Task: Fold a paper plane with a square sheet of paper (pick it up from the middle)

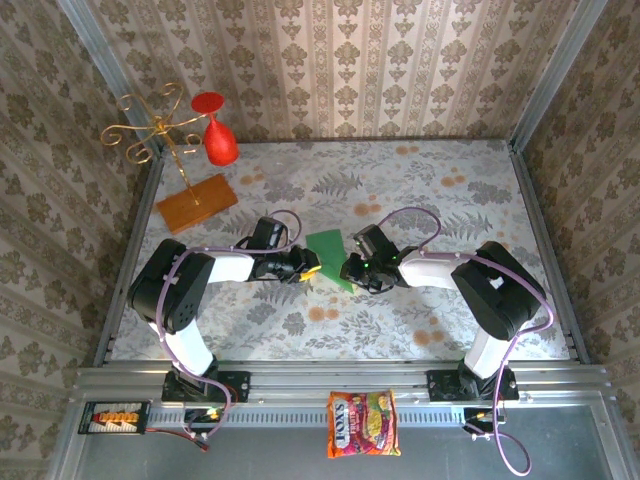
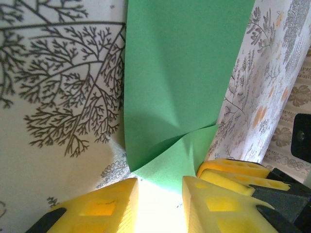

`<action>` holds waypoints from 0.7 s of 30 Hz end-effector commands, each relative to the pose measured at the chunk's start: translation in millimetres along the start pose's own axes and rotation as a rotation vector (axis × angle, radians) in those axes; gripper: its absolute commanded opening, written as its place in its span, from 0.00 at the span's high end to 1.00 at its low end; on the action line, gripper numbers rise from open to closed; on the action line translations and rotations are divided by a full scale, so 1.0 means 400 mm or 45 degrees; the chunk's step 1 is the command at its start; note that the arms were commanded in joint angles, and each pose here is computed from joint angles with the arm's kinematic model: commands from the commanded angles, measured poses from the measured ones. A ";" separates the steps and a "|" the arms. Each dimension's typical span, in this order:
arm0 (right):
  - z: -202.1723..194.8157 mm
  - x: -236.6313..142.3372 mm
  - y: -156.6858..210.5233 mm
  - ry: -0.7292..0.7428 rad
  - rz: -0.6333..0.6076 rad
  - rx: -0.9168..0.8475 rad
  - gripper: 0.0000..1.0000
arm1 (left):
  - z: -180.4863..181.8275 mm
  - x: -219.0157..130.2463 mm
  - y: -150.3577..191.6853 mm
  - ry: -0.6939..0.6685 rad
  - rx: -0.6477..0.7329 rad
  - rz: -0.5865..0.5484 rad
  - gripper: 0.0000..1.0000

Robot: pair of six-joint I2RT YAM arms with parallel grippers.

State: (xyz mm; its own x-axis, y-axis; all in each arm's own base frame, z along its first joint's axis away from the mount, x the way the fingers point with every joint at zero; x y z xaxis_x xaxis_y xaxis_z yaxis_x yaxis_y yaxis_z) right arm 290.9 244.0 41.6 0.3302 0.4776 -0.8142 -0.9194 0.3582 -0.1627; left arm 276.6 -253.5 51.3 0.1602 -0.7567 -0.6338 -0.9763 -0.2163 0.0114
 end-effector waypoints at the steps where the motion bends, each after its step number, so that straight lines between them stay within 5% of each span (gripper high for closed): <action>1: -0.065 0.025 0.025 0.124 0.059 0.015 0.78 | 0.012 0.013 -0.002 -0.016 -0.053 0.012 0.73; 21: -0.072 0.026 0.027 0.125 0.055 0.018 0.78 | -0.049 0.000 -0.033 0.138 -0.008 0.013 0.75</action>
State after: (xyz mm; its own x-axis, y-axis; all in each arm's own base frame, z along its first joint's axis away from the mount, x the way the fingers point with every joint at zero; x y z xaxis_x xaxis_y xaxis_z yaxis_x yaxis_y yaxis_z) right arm 291.4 243.8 41.6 0.3315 0.4778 -0.8136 -0.9187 0.3597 -0.1631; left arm 282.7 -257.2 55.8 0.1614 -0.7899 -0.5917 -0.9748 -0.2213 0.0295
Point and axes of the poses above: each hand's point on the last joint's axis, 136 mm out from that joint toward the fingers, its own x axis out along the fingers, its own z axis along the line the jaws close on, y = z × x, the point moved 3 cm from there along -x, back along the fingers, and after that the axes turned 2 degrees about x, right-handed, at the moved point
